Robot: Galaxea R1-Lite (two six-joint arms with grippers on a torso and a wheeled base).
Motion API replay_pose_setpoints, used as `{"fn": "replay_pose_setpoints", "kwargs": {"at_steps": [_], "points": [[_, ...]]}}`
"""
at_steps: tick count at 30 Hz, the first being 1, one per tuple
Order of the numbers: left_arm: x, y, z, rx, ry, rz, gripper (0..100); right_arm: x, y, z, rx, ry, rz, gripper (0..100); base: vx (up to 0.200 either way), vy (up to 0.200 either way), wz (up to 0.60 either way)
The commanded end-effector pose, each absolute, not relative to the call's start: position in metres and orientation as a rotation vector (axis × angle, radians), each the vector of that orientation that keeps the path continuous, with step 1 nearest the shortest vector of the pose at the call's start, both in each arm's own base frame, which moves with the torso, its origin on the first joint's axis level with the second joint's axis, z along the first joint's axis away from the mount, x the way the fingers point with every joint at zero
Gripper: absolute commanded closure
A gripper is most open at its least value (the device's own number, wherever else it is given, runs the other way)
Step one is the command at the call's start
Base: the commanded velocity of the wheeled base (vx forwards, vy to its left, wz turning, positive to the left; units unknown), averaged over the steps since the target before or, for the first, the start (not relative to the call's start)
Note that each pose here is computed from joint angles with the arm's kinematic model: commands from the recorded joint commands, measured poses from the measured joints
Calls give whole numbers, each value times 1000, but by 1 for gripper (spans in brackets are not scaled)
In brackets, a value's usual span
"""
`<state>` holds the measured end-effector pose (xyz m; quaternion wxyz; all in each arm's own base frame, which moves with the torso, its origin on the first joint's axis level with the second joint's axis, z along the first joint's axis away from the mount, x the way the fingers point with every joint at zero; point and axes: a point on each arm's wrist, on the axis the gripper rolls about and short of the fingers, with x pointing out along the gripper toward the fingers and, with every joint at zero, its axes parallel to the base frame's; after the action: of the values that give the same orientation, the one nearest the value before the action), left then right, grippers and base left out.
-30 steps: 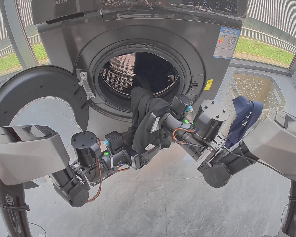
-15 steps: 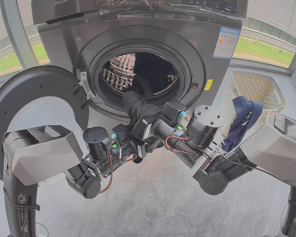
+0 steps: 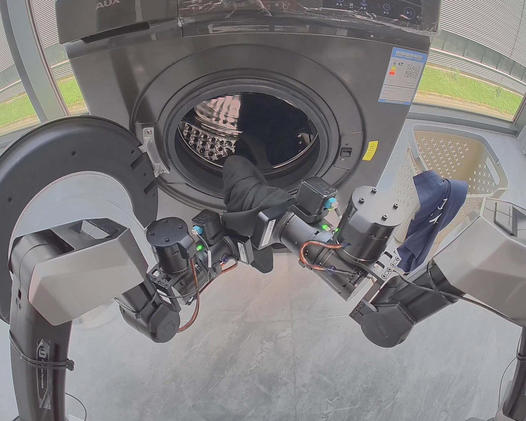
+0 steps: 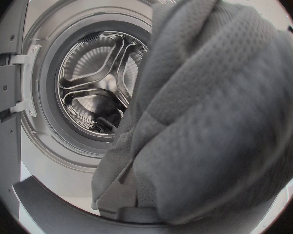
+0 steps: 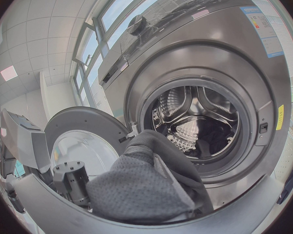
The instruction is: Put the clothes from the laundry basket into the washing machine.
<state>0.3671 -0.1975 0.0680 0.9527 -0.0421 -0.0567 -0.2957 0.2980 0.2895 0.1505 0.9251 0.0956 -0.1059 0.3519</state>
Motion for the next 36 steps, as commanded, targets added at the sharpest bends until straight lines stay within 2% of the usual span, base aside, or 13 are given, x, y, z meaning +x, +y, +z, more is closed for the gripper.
{"fn": "replay_pose_setpoints", "kwargs": {"at_steps": [1, 5, 10, 19, 20, 25, 31, 36], "points": [[371, -191, 74, -92, -139, -574, 100, 303, 270, 157, 200, -221, 680, 100, 0, 0, 0], [368, -184, 81, -94, -150, -562, 100, 307, 255, 158, 192, -214, 647, 100, 0, 0, 0], [353, -174, 104, -112, -171, -561, 100, 308, 241, 144, 167, -156, 615, 100, 0, 0, 0], [323, -164, 128, -118, -178, -565, 100, 305, 251, 127, 153, -117, 642, 100, 0, 0, 0], [320, -164, 128, -118, -177, -557, 100, 303, 253, 128, 156, -119, 650, 0, 0, 0, 0], [312, -160, 138, -125, -195, -509, 100, 292, 255, 130, 161, -107, 676, 0, 0, 0, 0], [273, -153, 157, -109, -210, -504, 100, 239, 224, 118, 47, 14, 790, 0, 0, 0, 0], [250, -142, 155, -105, -174, -524, 100, 210, 192, 116, 24, 76, 781, 0, 0, 0, 0]]}}
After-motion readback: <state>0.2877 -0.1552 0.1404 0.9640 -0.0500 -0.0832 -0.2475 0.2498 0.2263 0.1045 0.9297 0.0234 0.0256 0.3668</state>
